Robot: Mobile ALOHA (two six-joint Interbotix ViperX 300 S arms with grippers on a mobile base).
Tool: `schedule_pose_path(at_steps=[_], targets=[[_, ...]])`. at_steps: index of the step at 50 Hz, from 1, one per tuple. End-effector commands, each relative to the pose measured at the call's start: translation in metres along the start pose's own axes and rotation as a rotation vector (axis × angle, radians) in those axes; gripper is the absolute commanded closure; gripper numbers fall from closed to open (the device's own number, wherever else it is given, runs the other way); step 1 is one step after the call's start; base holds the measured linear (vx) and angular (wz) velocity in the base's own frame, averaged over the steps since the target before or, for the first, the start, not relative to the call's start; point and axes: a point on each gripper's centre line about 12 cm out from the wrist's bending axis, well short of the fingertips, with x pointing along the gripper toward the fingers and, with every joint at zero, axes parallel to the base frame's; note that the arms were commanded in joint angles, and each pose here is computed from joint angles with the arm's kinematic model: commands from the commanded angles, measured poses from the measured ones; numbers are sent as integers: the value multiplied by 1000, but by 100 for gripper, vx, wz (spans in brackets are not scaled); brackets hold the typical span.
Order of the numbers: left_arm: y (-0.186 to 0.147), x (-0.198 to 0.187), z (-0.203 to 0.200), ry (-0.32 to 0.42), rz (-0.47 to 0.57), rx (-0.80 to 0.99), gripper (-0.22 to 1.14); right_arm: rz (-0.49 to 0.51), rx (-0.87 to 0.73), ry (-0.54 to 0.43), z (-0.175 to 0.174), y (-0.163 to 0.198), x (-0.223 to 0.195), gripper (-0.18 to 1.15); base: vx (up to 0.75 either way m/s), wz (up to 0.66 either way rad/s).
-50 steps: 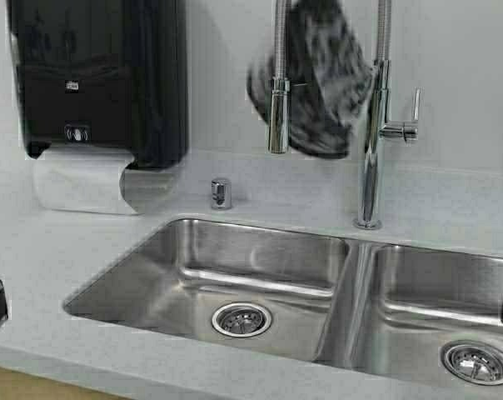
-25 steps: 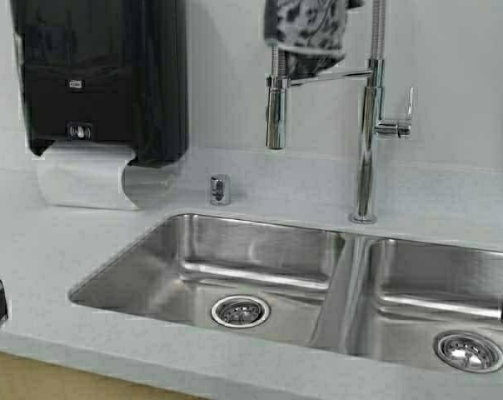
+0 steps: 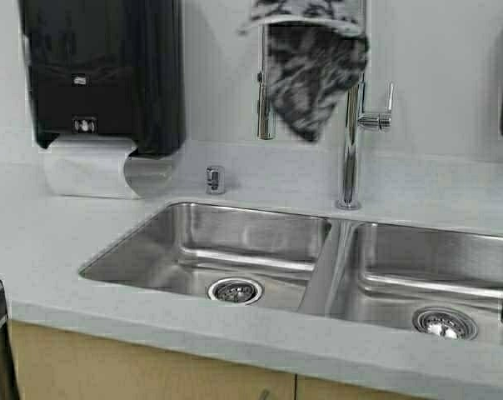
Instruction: Get the cloth and wipe up the spill under the wine glass
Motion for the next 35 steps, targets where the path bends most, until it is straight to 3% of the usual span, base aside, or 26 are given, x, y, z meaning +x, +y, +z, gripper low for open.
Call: schedule_pose_path(at_steps=[1,35], targets=[[0,2,2,-3,2,-4,89,1,2,-2,1,1,-8,91,-16,3],[0,2,0,15,3,-38,89,20,4,147,-61,9,-31,91,-14,16]])
